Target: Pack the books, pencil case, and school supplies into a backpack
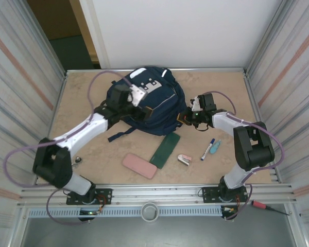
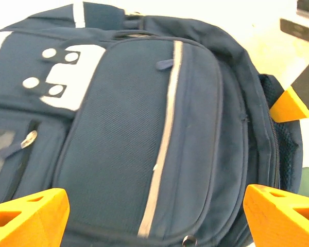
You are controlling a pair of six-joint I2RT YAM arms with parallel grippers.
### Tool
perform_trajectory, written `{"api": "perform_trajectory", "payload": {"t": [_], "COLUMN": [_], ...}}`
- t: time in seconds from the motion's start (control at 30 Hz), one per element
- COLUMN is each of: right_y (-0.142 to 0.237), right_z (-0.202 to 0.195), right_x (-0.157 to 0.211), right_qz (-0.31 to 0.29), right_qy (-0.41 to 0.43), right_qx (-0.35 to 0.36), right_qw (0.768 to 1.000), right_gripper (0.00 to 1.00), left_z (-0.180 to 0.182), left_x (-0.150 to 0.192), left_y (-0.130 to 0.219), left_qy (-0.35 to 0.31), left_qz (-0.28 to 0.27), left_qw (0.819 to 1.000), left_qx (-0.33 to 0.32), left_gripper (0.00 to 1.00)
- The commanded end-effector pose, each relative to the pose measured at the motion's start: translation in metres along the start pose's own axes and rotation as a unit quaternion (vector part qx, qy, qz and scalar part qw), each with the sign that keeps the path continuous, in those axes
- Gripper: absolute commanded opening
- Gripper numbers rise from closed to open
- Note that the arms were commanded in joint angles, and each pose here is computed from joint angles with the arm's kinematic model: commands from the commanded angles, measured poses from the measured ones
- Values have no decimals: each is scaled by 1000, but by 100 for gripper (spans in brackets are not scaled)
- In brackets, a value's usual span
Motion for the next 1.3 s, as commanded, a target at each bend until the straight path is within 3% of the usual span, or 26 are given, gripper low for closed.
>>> {"api": "perform_trajectory", "payload": {"t": [0.0, 0.43, 0.53, 0.67, 0.7, 0.8, 1.0, 1.17, 1.27], "right_y": [0, -2, -3, -1, 1, 13, 53, 48, 33], "right_z": [12, 12, 9, -1, -3, -5, 2, 6, 12], "right_x": [-4, 0, 1, 2, 1, 1, 37, 105, 140], "right_qz": [-7, 0, 0, -10, -17, -51, -136, -156, -162], "right_qy": [21, 23, 25, 29, 31, 43, 90, 93, 96], "right_qx": [-16, -19, -11, 41, 65, 128, 239, 239, 232], "right_qw": [1000, 1000, 1000, 999, 997, 990, 957, 954, 954], "right_gripper": [0, 0, 0, 2, 8, 32, 67, 92, 97], "left_z": [-16, -18, -14, -9, -5, 17, 67, 74, 76], "left_x": [-4, -2, -3, -19, -25, -41, -56, -53, -52], "left_y": [-30, -113, -119, -106, -99, -70, -20, -13, -15], "left_qy": [-69, -106, -107, -97, -87, -47, 55, 77, 81], "left_qz": [48, 142, 145, 108, 91, 30, -90, -111, -113], "left_qw": [995, 983, 983, 988, 990, 996, 986, 981, 980], "left_qx": [46, 49, 34, 50, 58, 74, 129, 139, 141], "left_gripper": [88, 83, 64, 27, 16, 7, 3, 2, 1]}}
Point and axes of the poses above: each hand's point on the last joint's axis, 136 mm out from that joint toward the fingers, its own y axis back along the fingers, its own z axis along the line the jaws close on, x = y × z, the point moved 10 cm from there along y, back along the fingers, and after that the axes turned 14 degrees about -y, right-handed, at the moved point
